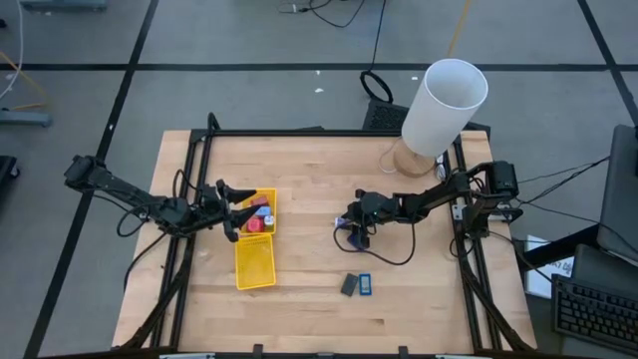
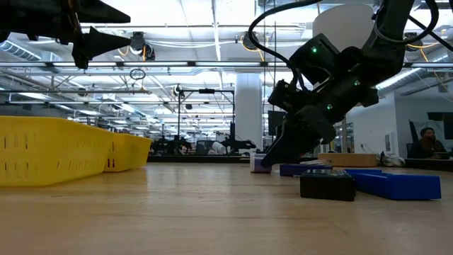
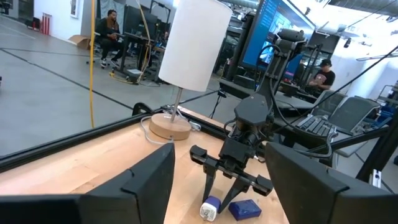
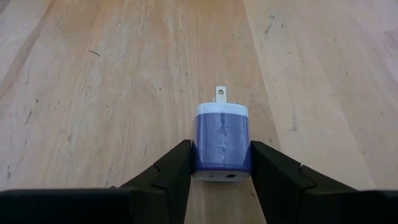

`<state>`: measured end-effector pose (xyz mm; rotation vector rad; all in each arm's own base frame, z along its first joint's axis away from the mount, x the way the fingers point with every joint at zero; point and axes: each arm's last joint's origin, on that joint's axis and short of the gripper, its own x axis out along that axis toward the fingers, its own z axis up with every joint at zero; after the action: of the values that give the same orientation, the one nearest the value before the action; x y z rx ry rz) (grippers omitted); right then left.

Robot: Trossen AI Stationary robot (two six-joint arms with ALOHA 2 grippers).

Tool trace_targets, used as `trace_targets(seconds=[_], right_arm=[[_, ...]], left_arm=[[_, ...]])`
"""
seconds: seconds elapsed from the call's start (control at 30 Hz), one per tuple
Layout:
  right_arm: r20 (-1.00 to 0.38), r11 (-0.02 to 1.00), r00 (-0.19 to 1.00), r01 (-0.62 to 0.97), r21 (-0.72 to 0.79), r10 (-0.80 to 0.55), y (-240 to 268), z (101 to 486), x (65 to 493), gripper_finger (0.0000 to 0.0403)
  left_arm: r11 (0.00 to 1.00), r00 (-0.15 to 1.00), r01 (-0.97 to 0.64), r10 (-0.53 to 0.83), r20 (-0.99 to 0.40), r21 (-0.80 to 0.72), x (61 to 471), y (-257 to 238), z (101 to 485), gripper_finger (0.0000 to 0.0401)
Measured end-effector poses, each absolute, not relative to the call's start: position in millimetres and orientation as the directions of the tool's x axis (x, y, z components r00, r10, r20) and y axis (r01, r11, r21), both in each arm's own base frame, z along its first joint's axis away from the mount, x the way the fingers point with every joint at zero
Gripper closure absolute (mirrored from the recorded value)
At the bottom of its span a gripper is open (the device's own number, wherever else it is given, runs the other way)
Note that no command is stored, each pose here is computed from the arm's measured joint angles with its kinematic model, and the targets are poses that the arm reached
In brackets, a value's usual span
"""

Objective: Pick & Place Office items
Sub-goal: Put the blue charger adapter into the top yellow bin

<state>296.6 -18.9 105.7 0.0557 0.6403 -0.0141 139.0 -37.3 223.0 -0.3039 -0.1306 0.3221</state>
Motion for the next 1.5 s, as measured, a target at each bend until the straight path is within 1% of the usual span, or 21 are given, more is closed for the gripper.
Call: trace_targets(seconds=[0.17,0.63,1.0,1.23,1.3,1.5], right_arm=[[-0.595,0.997,0.802,-0.009,0.076,0.052,-17.7,105.8,296.6,0.0267],[-0.595,0.997,0.802,-0.009,0.073,0.051,-17.7,105.8,296.6,0.0266],[-0.595,0.997,0.802,-0.009,0.073,0.051,-17.7,105.7,296.6,0.0264],[-0.595,0.998,0.802,-0.022,0.055,0.050,-17.7,106.1,296.6,0.0267],[-0.590,0.998,0.806,-0.025,0.051,0.050,-17.6,110.3,295.7,0.0267],[-0.514,0.998,0.856,-0.036,0.043,0.053,-15.1,135.5,294.1,0.0267]], left_arm=[[0.904,0.941,-0.291,0.330,0.078,-0.314,139.0,-37.3,223.0,0.0144],[0.904,0.941,-0.291,0.330,0.078,-0.314,139.0,-37.3,223.0,0.0167],[0.904,0.941,-0.291,0.330,0.078,-0.314,139.0,-37.3,223.0,0.0156],[0.904,0.941,-0.291,0.330,0.078,-0.314,139.0,-37.3,223.0,0.0163],[0.904,0.941,-0.291,0.330,0.078,-0.314,139.0,-37.3,223.0,0.0167],[0.904,0.941,-0.292,0.330,0.077,-0.314,139.1,-37.3,222.9,0.0173]])
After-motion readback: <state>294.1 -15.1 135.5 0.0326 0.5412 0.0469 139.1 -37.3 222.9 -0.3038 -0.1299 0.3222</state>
